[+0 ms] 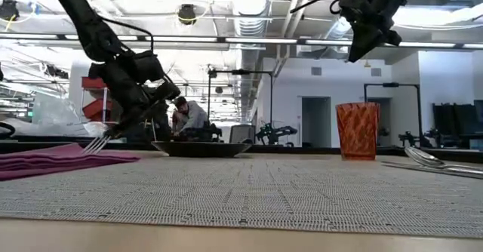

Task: Set table place
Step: Put the plate on top of the table mat

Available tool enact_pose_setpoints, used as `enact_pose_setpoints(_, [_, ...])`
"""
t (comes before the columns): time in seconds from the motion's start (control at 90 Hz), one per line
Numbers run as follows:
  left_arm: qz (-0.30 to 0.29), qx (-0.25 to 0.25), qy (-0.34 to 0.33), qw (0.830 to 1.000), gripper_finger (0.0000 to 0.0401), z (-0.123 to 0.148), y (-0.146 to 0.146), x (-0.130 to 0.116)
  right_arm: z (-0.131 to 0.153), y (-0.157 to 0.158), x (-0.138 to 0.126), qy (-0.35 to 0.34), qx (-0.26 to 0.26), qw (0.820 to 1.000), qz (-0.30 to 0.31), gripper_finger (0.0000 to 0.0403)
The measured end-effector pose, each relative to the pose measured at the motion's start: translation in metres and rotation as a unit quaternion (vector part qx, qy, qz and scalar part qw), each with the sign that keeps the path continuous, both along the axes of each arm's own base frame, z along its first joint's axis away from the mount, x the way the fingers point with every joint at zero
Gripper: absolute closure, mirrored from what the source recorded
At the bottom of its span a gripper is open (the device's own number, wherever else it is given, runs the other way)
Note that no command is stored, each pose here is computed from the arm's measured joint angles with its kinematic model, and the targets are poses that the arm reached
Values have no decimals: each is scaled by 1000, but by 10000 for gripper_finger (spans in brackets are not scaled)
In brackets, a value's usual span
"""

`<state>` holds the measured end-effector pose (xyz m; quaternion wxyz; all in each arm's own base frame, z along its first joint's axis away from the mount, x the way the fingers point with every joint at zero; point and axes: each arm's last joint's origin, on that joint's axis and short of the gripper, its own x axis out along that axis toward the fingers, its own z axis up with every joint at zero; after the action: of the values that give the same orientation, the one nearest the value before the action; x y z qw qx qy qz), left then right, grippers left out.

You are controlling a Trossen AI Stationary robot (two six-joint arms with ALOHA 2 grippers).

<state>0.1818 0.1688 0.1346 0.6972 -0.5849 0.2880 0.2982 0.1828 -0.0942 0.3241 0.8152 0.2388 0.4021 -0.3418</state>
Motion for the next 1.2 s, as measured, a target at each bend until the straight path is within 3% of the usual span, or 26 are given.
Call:
enact_pose_setpoints(0.244, [11,1,-6,1000,275,-12,-11,-2,0,0,0,0,0,1000,0,403])
enact_pose_setpoints(0.456, [-7,30,-15,999,386,-12,-13,2,0,0,1,-3,-1,1000,0,403])
enact_pose_setpoints(0.656, [-12,57,-103,993,398,2,-8,13,1,-1,2,-12,-5,1000,0,403])
enact_pose_setpoints(0.856, [-13,57,-133,989,399,13,-11,26,0,0,0,1,2,1000,1,403])
enact_pose_setpoints(1.011, [-60,45,-155,985,400,25,-33,52,-2,2,-2,21,3,1000,14,403])
enact_pose_setpoints(1.2, [-107,11,-170,979,401,36,-79,82,-7,11,-9,69,24,997,31,403])
